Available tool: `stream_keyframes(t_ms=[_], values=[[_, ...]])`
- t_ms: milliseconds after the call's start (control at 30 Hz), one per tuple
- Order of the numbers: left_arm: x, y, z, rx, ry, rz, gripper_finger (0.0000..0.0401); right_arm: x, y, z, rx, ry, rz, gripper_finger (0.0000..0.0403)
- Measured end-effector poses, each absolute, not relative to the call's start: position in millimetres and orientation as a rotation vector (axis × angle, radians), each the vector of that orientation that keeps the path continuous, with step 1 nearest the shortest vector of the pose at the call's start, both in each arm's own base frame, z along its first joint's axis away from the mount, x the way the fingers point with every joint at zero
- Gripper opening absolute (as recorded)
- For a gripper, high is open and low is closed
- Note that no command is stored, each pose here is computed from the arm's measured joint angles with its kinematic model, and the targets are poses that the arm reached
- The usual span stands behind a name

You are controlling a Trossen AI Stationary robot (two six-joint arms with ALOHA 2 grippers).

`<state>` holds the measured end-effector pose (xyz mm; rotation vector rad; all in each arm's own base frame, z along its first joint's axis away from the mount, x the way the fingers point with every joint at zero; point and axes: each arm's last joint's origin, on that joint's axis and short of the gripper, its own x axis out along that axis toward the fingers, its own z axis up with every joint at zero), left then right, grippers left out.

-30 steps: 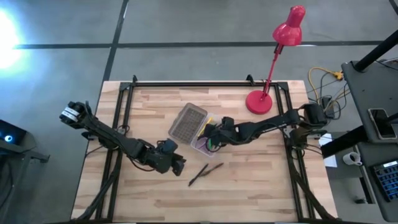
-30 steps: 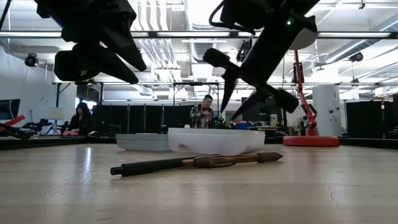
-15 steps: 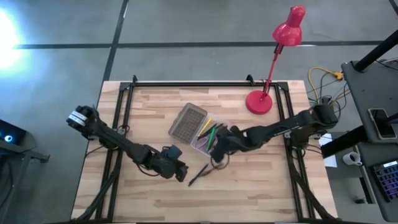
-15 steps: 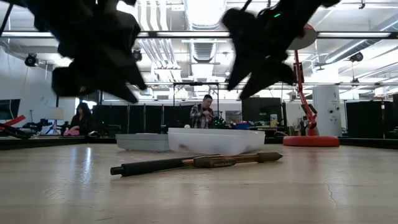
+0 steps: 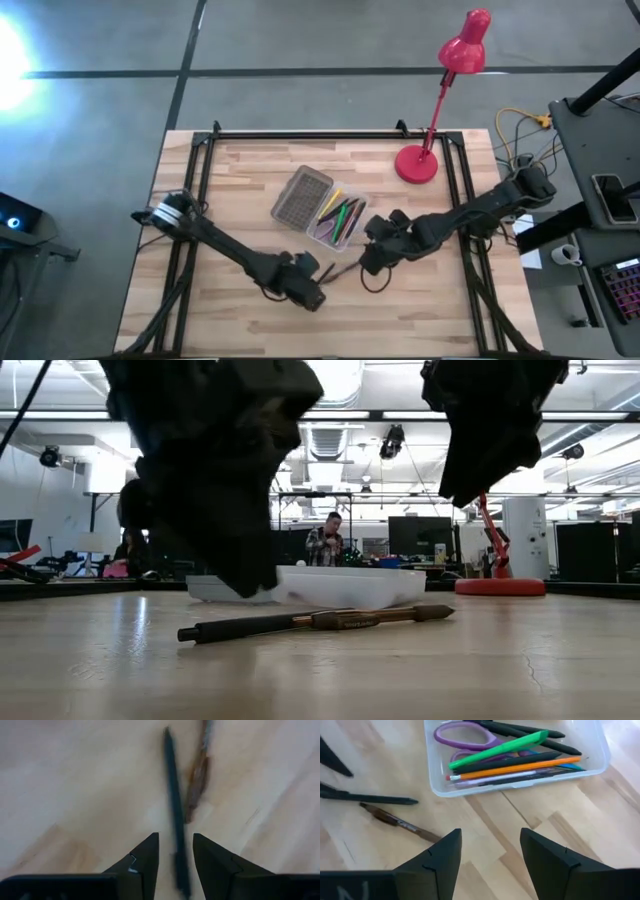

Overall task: Pick & place school supplies into a supply box
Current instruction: Put the black pen into the gray supply box

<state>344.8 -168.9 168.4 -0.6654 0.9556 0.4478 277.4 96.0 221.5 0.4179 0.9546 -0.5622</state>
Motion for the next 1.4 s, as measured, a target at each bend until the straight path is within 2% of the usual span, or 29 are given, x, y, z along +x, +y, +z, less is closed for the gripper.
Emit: stream_keyframes(t_ms=[267,633,833,1033,1400], values=[[360.8,-175.0,167.6,-0.649,1.008,0.449,0.0104,271.1,98.1,222.7,0.392,0.982,-0.564,0.0194],[365.1,-174.9,143.4,-0.671,1.095,0.461,0.0104,269.7,98.2,223.9,0.338,0.997,-0.535,0.019],[369.3,-170.3,157.6,-0.72,1.082,0.48,0.0085,267.5,99.5,224.4,0.296,1.023,-0.502,0.0187],[377.9,-167.6,185.0,-0.648,1.082,0.532,0.0075,264.8,100.0,226.0,0.275,1.036,-0.489,0.0186],[380.3,-162.2,182.1,-0.565,1.129,0.504,0.0075,264.3,99.8,226.9,0.43,0.994,-0.578,0.0184]])
